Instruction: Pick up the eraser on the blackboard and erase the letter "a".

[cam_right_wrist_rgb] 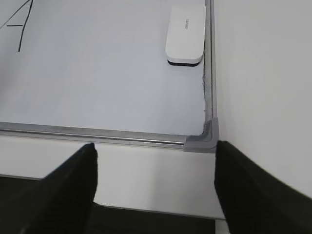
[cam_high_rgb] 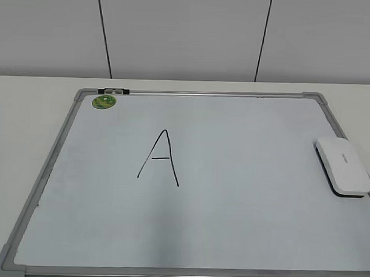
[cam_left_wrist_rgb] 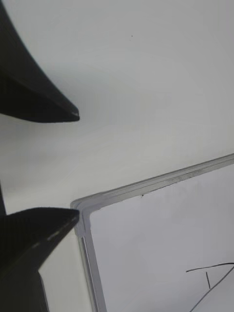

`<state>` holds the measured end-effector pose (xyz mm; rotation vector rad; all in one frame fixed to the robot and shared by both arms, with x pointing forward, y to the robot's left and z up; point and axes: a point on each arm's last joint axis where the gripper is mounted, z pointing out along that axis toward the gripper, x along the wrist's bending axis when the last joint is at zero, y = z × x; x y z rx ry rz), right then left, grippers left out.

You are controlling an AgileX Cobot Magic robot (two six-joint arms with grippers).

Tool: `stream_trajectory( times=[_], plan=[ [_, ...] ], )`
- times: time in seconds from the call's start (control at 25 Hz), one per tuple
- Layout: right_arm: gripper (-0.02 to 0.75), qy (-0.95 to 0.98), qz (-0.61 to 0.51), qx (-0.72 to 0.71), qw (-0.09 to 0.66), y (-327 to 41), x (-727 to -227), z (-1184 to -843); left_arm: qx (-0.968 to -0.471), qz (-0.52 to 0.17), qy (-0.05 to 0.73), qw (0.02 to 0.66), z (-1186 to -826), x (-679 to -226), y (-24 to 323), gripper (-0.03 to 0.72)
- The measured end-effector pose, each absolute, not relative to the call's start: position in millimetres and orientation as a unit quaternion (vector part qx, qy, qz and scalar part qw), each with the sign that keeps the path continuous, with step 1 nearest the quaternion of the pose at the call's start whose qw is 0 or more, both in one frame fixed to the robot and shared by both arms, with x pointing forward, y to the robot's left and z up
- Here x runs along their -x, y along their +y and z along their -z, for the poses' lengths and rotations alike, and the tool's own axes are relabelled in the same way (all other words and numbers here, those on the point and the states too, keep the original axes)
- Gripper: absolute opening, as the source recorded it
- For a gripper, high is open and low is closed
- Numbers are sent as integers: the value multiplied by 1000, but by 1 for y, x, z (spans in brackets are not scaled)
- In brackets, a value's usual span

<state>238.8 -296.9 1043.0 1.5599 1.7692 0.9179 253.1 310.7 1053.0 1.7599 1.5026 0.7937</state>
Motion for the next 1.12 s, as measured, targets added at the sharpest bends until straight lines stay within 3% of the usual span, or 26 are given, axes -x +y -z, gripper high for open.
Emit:
stream_trajectory(
  times=[0.48, 1.12],
  plan=[
    [555, 616, -348, -617, 344, -297, -229, -1043, -592, -367, 629, 344, -1053, -234, 315, 389],
    [555, 615, -348, -618, 345, -297, -229, -1043, -587, -371, 631, 346, -1053, -233, 315, 368]
  ],
)
